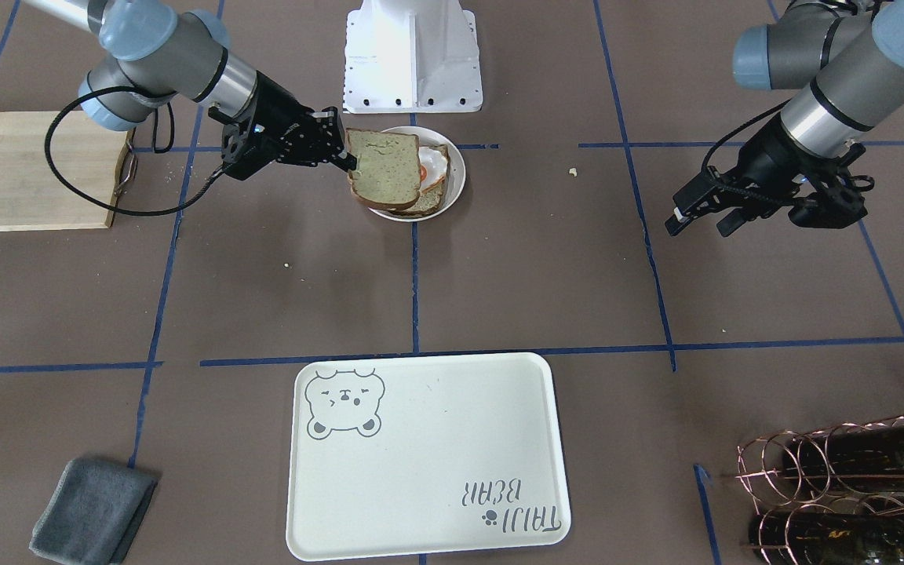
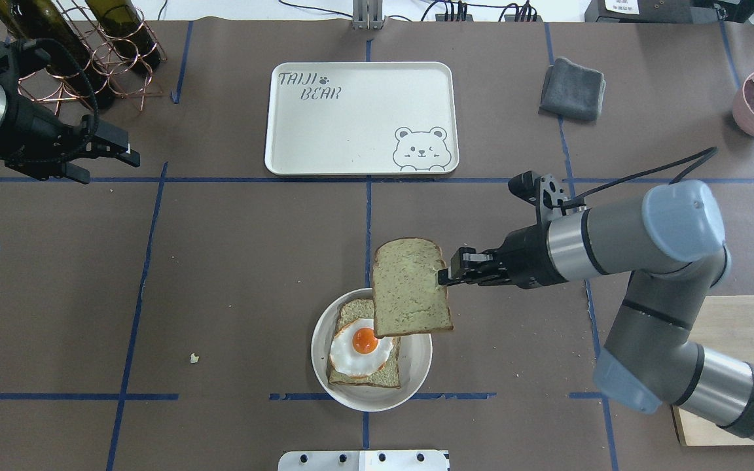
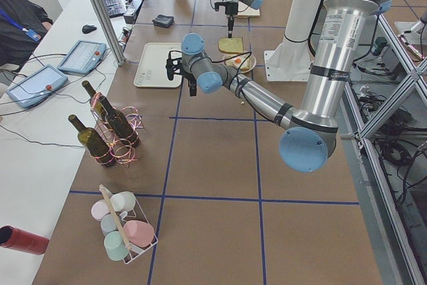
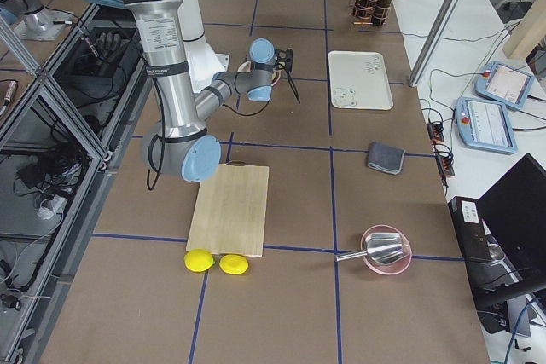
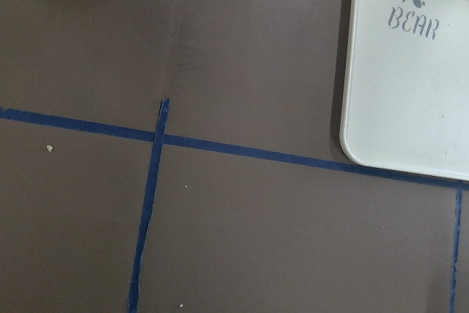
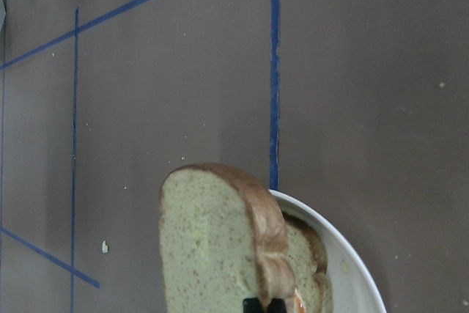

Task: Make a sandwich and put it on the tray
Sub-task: 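Lower the bread slice onto the egg toast and open the right gripper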

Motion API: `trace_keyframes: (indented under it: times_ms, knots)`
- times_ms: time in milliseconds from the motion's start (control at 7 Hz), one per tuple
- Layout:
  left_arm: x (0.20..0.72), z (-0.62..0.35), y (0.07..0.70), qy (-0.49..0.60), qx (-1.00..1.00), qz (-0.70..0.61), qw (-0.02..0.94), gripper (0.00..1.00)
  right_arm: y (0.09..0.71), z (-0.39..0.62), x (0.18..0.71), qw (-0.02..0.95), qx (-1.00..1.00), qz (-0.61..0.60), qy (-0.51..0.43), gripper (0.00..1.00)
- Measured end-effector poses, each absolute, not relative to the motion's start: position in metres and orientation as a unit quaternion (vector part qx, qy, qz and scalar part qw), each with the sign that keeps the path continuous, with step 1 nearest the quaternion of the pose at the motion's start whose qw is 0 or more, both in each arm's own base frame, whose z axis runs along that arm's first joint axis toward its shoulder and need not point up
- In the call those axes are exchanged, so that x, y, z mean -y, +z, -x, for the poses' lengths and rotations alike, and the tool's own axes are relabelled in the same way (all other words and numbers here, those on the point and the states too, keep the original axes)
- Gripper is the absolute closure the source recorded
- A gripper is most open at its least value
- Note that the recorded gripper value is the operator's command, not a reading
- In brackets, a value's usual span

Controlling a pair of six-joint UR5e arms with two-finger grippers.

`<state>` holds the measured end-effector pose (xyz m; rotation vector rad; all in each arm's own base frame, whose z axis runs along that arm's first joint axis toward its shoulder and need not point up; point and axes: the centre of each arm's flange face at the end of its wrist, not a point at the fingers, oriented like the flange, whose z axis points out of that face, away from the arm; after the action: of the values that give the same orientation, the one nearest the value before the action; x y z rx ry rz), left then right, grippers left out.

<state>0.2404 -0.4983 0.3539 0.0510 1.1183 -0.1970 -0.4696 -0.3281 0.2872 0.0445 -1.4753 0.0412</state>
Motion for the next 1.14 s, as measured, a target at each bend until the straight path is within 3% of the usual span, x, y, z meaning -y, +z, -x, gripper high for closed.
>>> trace_keyframes:
  times_ms: [714, 857, 1000, 1143]
  knots:
    - [0.499, -0.241, 0.358, -0.095, -0.529, -0.023, 0.843, 0.00, 0.281, 0.521, 0.305, 0.755, 0.655, -0.020, 0.023, 0.96]
    - [0.500, -0.241, 0.360, -0.096, -0.528, -0.021, 0.844, 0.00, 0.283, 0.520, 0.305, 0.756, 0.653, -0.019, 0.023, 0.82]
    - [0.501, -0.242, 0.362, -0.097, -0.527, -0.020, 0.844, 0.00, 0.286, 0.518, 0.305, 0.758, 0.652, -0.018, 0.023, 0.19]
    - [0.502, -0.243, 0.361, -0.098, -0.528, -0.020, 0.843, 0.00, 0.288, 0.517, 0.305, 0.759, 0.650, -0.018, 0.024, 0.00]
